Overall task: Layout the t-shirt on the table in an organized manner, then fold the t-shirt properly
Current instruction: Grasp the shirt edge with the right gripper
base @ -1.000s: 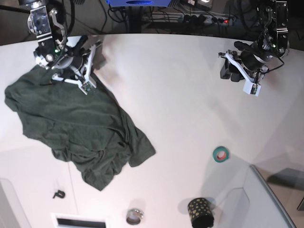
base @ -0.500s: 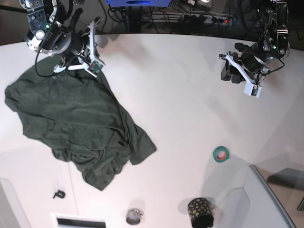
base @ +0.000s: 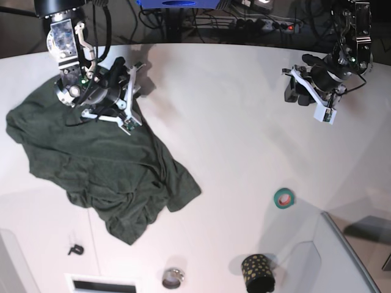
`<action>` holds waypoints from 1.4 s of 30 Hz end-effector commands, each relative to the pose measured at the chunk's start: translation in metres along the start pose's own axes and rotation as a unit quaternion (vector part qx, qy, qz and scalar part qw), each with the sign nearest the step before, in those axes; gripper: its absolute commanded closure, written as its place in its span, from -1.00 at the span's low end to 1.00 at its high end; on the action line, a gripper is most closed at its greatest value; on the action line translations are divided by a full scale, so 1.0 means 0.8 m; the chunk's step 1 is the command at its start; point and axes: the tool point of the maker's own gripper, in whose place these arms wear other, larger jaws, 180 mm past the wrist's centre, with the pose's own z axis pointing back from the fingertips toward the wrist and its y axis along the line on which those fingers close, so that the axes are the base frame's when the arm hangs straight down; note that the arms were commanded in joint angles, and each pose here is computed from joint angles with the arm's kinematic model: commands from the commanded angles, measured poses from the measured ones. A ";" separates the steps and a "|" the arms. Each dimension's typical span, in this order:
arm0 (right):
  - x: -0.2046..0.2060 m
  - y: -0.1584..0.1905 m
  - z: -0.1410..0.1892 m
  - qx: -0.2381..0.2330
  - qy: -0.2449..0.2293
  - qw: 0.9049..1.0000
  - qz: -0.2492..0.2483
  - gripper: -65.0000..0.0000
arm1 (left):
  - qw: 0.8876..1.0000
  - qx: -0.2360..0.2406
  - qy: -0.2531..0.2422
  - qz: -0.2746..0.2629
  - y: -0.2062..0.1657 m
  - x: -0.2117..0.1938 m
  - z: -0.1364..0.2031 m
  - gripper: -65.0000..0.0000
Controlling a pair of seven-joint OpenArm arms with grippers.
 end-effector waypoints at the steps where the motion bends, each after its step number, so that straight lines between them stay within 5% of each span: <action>1: 0.010 -0.004 0.000 0.000 -0.013 1.000 -0.003 0.25 | 1.000 0.000 -0.018 -0.005 0.003 0.014 0.004 0.31; 8: 0.011 -0.001 0.002 0.000 -0.019 1.000 -0.003 0.22 | 1.000 0.000 -0.018 -0.005 0.003 0.014 0.004 0.31; 14: 0.001 -0.001 -0.010 0.009 -0.003 1.000 -0.009 -0.06 | 1.000 0.000 -0.018 -0.005 0.003 0.014 0.004 0.31; 17: -0.003 0.002 -0.020 0.018 -0.003 1.000 -0.014 0.09 | 1.000 0.000 -0.018 -0.005 0.003 0.014 0.004 0.31; 23: -0.020 0.016 -0.023 0.030 0.008 0.999 -0.020 1.00 | 1.000 0.000 -0.018 -0.005 0.003 0.014 0.004 0.31; 31: -0.011 0.060 0.022 0.034 -0.034 0.999 0.026 0.98 | 1.000 0.001 -0.020 -0.006 0.004 0.016 0.004 0.31; 36: -0.017 0.088 0.046 0.046 -0.024 0.995 0.086 0.98 | 1.000 0.001 -0.021 -0.007 0.005 0.018 0.004 0.31; 42: -0.031 0.079 0.030 0.049 0.003 0.995 0.082 0.87 | 1.000 0.001 -0.021 -0.007 0.005 0.017 0.004 0.31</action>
